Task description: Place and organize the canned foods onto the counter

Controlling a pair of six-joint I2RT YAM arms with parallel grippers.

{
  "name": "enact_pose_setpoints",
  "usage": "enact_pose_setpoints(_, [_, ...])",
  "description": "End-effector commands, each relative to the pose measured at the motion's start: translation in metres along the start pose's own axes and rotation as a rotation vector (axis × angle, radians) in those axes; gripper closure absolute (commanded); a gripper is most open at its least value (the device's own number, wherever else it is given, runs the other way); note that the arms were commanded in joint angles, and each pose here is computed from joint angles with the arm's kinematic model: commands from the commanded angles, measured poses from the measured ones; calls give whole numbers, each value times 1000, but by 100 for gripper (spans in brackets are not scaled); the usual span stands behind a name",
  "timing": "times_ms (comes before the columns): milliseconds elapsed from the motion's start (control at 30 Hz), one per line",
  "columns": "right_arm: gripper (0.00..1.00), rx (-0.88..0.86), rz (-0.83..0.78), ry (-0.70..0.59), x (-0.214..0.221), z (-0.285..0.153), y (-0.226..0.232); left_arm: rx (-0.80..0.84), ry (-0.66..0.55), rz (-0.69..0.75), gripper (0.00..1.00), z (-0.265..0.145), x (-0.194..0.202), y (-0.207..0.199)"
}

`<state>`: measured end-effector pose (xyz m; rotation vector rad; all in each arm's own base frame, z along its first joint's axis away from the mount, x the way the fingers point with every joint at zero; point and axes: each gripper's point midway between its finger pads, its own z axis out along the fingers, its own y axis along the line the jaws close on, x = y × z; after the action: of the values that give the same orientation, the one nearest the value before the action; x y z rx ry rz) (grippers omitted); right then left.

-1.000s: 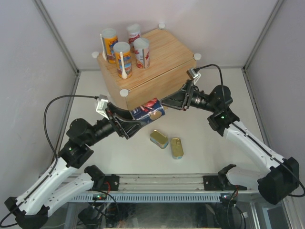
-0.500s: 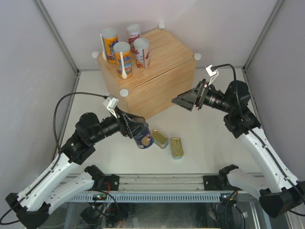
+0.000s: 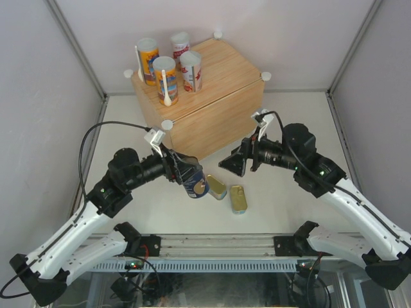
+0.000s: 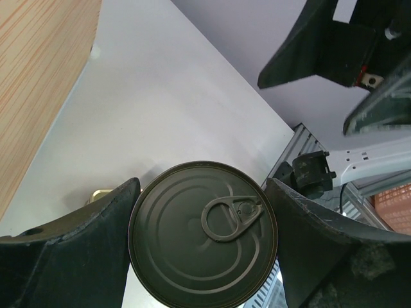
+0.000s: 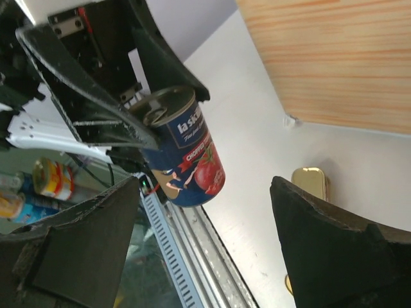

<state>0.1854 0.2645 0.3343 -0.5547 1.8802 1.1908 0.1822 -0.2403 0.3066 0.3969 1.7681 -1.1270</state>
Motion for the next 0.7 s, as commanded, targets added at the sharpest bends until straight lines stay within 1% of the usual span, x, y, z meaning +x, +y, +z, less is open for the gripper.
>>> enact_pose_setpoints(0, [18, 57, -128, -17, -3, 2, 5, 125, -207, 72, 100, -13, -69, -44])
enact_pose_setpoints(133, [17, 30, -161, 8, 8, 16, 18, 133, -210, 68, 100, -12, -72, -47])
enact_pose_setpoints(267, [17, 4, -178, 4, 14, 28, 28, 143, -212, 59, 100, -11, -75, -50])
enact_pose_setpoints(667, [17, -21, -229, 19, 33, 62, 47, 183, -222, 26, 100, -10, -85, -61])
